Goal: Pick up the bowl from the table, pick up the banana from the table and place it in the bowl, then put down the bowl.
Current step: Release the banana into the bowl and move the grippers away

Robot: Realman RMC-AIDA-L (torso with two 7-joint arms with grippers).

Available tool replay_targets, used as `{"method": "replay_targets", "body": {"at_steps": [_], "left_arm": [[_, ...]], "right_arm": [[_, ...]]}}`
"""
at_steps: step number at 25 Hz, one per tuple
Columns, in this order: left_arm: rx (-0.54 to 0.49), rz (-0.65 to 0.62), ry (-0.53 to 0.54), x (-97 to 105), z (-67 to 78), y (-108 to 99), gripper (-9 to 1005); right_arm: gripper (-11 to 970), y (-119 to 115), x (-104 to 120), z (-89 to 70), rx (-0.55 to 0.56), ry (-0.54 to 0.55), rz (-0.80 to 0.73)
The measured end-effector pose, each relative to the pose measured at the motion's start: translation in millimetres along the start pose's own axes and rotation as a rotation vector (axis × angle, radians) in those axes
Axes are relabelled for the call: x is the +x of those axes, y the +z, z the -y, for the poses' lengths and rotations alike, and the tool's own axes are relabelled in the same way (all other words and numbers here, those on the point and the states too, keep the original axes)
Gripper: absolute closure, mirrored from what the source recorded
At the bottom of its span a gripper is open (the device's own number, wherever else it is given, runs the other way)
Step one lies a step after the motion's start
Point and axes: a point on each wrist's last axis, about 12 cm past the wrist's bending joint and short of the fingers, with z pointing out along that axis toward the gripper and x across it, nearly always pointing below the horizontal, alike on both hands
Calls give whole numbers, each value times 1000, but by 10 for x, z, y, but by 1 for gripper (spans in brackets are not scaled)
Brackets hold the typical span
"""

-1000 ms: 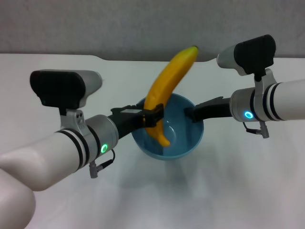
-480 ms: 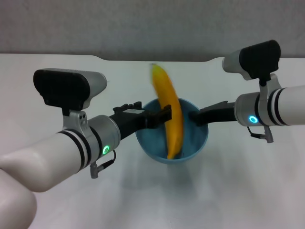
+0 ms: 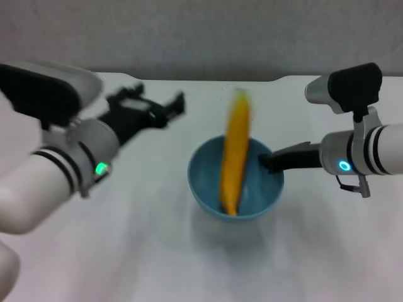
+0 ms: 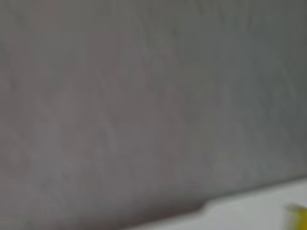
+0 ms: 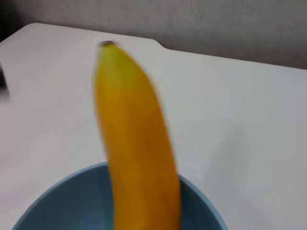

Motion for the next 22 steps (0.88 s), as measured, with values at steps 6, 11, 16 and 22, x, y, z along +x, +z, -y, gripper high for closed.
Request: {"method": "replay_targets", "body": {"at_steps": [6,11,16,22], "left_arm": [[-9,224,202,35,-341,-38,152],[12,282,489,-45,-545,-1,154],[-40,185,710,-72,-739,58,156],[-186,-39,877,13,-895,95,159]], "right_arm": [[923,-14,144,39,5,15,-20],[923,-21,211,56,8,24,-29],[923,-11,268,73,14,24,-49],[924,-8,262,67,12,22,-49]]}}
